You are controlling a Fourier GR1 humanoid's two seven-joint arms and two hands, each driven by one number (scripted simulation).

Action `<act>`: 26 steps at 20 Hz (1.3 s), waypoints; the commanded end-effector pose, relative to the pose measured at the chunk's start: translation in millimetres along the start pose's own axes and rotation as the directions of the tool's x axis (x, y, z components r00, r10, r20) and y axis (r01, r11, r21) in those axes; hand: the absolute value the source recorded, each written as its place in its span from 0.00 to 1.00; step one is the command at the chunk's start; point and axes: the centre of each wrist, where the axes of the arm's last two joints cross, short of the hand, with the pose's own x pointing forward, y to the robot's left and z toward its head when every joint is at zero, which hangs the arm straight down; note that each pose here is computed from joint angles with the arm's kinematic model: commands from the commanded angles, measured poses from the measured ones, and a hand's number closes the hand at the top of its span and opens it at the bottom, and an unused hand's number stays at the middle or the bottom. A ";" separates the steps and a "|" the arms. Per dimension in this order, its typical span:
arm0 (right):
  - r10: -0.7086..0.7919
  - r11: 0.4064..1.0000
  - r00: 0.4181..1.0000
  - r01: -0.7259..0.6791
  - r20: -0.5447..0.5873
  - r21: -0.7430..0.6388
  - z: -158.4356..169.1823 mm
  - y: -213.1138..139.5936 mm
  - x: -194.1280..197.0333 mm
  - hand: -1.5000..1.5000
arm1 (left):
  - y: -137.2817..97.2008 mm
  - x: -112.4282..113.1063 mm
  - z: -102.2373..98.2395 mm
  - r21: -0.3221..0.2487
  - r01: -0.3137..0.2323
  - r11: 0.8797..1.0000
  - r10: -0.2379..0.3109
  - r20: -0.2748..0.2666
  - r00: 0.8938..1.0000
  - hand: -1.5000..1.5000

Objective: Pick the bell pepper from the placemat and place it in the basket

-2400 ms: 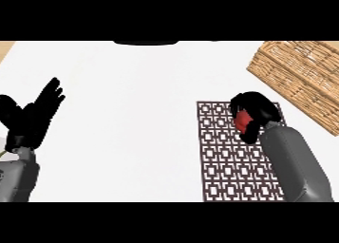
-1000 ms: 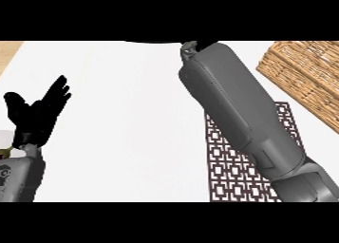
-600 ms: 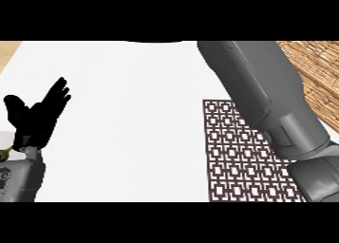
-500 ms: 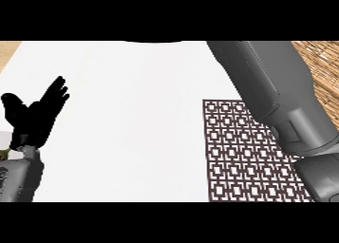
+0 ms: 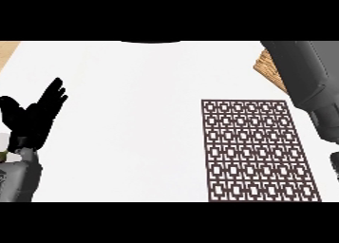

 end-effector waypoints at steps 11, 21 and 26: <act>-0.033 0.999 0.996 0.031 -0.081 -0.020 -43.8 9.7 -110.6 1.00 | 7.7 -15.2 7.4 0.005 0.003 1.000 -0.003 -0.015 1.000 0.50; -0.074 0.989 0.964 0.039 -0.257 -0.142 -58.0 28.9 -173.0 0.00 | 5.3 -5.8 4.0 0.005 -0.007 1.000 0.007 0.000 1.000 0.50; -0.045 0.993 0.981 0.024 -0.187 -0.116 -82.8 13.9 -190.2 0.00 | 11.6 -16.1 13.2 0.000 0.004 1.000 -0.004 -0.004 1.000 0.50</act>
